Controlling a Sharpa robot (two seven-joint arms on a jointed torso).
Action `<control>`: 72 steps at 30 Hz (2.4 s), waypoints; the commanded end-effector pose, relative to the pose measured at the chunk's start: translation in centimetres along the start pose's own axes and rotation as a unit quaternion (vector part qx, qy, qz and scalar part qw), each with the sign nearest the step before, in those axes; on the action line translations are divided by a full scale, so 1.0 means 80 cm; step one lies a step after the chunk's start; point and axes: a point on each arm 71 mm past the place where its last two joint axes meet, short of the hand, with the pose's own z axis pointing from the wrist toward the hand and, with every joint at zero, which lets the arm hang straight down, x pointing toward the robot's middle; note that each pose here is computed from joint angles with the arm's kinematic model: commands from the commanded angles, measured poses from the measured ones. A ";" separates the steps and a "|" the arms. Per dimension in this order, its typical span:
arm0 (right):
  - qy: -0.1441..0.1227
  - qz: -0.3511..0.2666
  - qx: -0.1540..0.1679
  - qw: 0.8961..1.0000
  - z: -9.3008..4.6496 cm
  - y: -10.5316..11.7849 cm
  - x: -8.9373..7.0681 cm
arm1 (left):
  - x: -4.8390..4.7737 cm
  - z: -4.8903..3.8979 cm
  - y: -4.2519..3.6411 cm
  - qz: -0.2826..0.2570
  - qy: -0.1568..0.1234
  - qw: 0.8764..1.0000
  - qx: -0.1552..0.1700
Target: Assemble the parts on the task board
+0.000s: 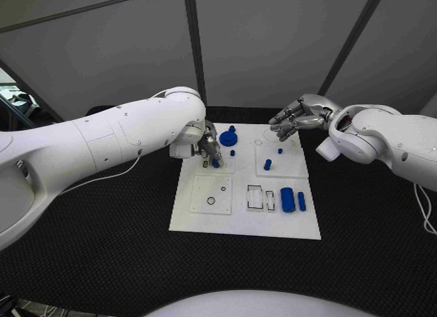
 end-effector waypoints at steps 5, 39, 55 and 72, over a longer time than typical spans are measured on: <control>0.003 0.000 -0.006 1.000 0.000 0.003 0.000 | -0.001 0.001 0.0023 0.003 0.000 1.000 -0.021; 0.004 0.000 -0.006 1.000 -0.001 0.003 0.001 | 0.003 0.006 0.0018 0.009 -0.005 1.000 -0.027; 0.004 0.000 -0.006 1.000 -0.002 0.003 0.001 | 0.004 0.006 0.0006 0.002 -0.013 1.000 -0.025; 0.004 0.000 -0.007 1.000 -0.003 0.003 0.000 | 0.001 0.006 0.0035 -0.012 -0.028 0.999 -0.025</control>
